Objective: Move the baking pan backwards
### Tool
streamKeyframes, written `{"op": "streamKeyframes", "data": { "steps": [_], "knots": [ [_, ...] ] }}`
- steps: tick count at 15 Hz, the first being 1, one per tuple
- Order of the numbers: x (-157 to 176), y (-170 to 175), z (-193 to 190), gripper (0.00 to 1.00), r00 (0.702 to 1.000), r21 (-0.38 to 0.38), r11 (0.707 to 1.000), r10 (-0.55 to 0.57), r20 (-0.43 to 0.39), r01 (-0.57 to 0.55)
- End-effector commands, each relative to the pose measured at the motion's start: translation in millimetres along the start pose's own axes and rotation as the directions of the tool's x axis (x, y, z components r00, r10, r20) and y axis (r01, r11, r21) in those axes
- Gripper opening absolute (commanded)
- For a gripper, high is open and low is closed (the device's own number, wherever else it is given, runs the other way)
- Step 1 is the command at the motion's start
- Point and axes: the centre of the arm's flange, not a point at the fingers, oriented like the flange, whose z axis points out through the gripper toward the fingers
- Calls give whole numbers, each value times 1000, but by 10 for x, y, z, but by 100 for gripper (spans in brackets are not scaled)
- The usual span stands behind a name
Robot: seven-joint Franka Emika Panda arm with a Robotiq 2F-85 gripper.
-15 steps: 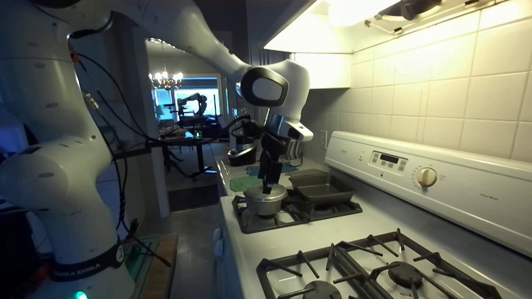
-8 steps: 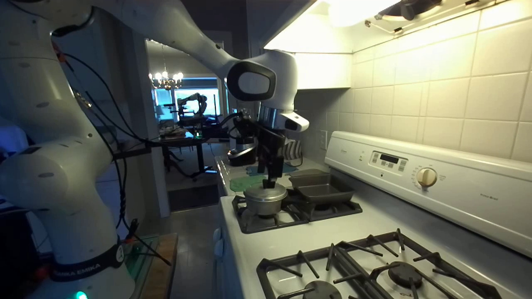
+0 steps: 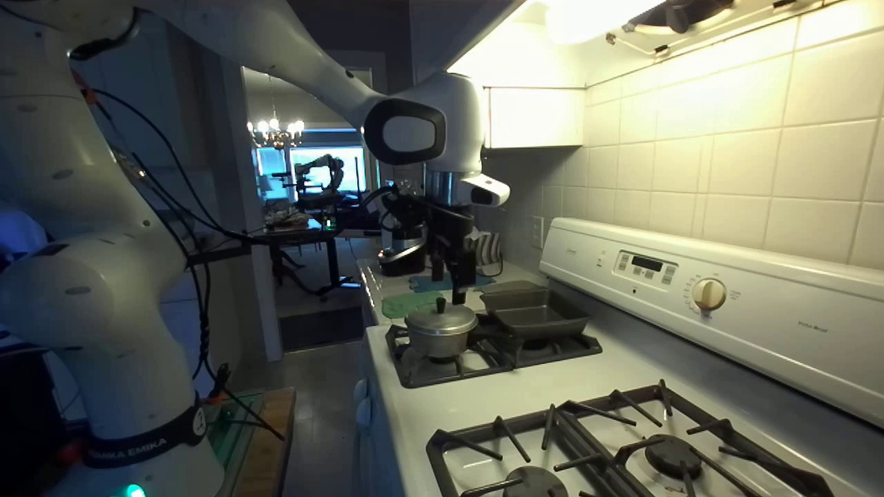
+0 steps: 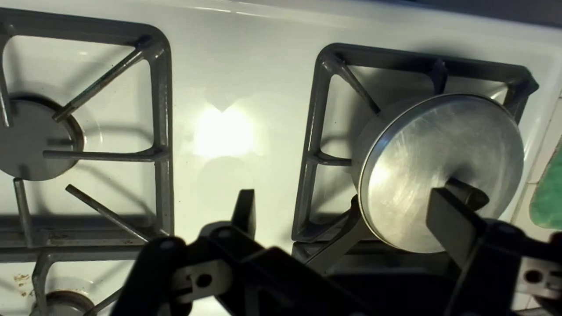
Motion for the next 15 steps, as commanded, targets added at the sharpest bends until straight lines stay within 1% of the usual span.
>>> {"op": "streamKeyframes", "data": {
  "steps": [1,9,13,14,15],
  "knots": [
    [-94,-60,-34,100,998,24,999,-23,-59,24],
    [-66,-180,-133,100,996,65,997,-37,-79,42],
    [-26,-230,-165,100,996,65,997,-25,-87,31],
    [18,-196,-126,100,998,48,998,-27,-60,29],
    [21,-198,-130,100,998,48,998,-27,-61,30]
  ]
}}
